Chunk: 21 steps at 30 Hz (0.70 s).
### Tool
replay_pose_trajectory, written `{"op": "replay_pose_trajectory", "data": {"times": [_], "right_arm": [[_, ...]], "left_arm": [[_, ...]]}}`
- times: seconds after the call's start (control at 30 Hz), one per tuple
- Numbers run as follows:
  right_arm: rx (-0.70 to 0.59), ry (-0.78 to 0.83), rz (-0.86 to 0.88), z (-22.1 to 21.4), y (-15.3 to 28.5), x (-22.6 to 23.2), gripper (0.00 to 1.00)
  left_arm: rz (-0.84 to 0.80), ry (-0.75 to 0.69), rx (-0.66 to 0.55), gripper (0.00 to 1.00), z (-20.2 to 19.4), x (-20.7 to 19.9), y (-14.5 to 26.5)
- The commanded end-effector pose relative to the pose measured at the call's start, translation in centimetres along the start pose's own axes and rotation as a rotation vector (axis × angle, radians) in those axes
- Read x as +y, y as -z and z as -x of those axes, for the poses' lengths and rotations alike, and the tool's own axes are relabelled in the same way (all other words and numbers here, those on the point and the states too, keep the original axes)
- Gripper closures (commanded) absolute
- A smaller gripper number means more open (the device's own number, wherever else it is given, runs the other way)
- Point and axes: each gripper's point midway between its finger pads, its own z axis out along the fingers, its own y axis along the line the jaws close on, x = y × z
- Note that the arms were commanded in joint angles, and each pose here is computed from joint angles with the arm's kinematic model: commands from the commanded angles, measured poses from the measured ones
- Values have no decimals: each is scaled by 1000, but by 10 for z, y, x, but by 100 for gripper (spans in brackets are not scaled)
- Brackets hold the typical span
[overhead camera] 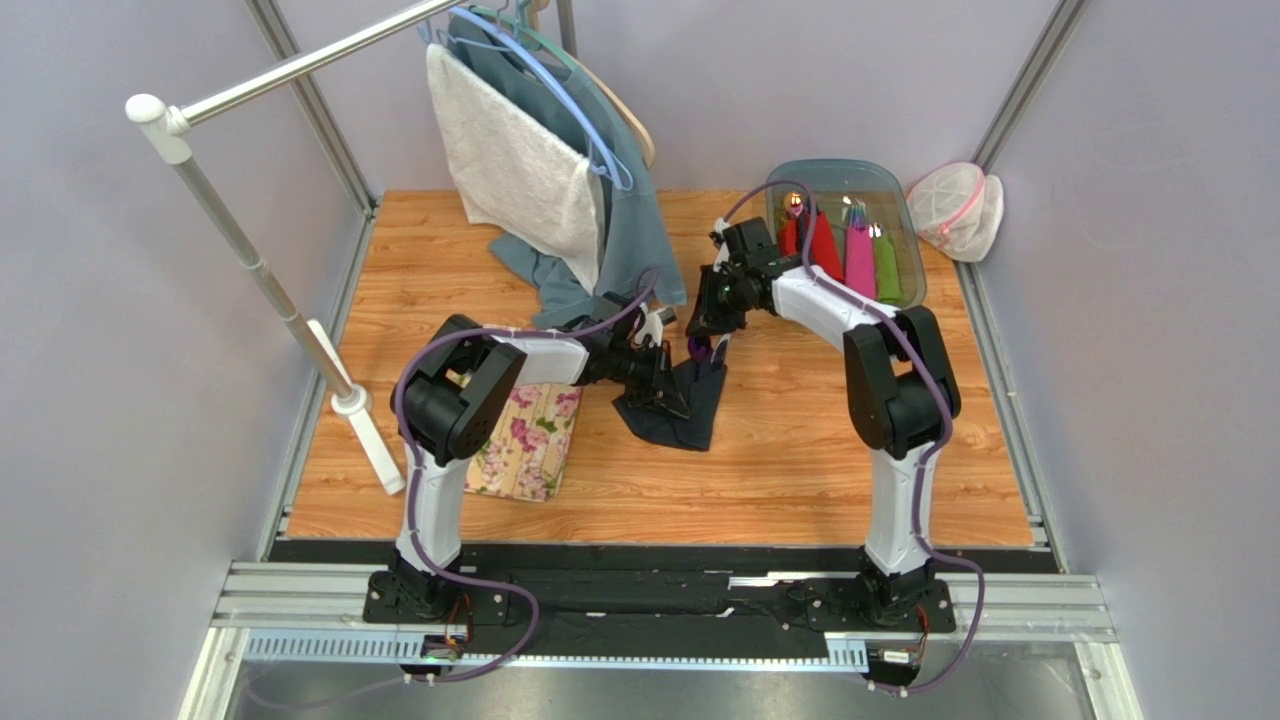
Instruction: Place the utensils on the paper napkin and roll it up
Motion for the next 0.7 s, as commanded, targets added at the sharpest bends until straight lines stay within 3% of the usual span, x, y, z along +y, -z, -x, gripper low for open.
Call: {"op": "replay_pose_trajectory", "data": {"times": [0.0,0.37,0.67], "right_arm": [[-56,-23,-6,18,-17,4,92],[-65,9,-15,21,-45,19,92],[-5,61,-166,2,-52,-14,92]], "left_arm": [[115,23,12,100,-11,32,-4],[116,32,15,100,-12,34,-6],[131,63,7,100,-11,41,-3]]}}
